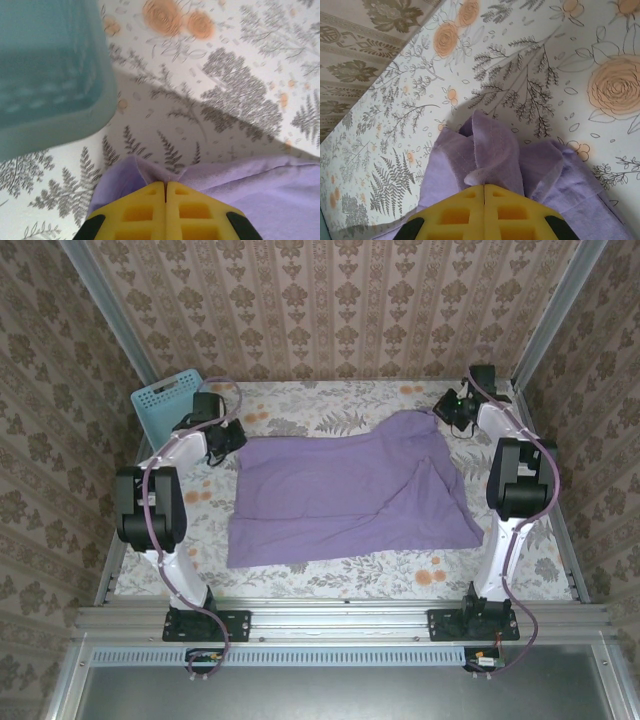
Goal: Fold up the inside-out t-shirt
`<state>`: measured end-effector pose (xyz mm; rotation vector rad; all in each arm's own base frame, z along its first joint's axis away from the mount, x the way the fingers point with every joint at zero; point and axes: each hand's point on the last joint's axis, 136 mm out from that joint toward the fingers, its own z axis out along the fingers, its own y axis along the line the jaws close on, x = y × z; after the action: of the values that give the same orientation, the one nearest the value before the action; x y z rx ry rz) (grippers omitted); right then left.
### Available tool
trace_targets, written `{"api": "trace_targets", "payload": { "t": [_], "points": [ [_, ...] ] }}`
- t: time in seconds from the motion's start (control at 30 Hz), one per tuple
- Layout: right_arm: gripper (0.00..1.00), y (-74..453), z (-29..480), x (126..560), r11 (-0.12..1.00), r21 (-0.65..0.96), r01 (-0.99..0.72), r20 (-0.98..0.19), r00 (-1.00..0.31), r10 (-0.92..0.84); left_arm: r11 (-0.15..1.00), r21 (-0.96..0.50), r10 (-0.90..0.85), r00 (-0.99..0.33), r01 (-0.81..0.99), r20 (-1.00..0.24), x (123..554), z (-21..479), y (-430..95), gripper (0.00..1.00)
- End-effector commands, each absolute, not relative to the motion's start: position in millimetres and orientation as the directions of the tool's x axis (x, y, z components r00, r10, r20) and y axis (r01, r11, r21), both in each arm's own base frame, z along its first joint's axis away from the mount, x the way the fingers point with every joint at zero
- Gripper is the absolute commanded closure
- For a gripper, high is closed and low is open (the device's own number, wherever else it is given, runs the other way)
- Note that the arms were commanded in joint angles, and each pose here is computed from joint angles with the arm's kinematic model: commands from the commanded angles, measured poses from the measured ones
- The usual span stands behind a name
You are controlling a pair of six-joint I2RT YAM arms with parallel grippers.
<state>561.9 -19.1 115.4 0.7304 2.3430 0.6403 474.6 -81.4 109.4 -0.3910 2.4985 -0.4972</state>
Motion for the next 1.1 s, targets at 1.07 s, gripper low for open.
{"api": "trace_targets", "payload": {
  "t": [1.07],
  "points": [
    [1.0, -30, 148, 262, 0.677, 0.48, 0.557, -0.451, -0.505, 0.736, 0.884, -0.38, -0.44, -0.757, -0.271, -0.483, 275, 101, -39, 1.0]
  ]
}}
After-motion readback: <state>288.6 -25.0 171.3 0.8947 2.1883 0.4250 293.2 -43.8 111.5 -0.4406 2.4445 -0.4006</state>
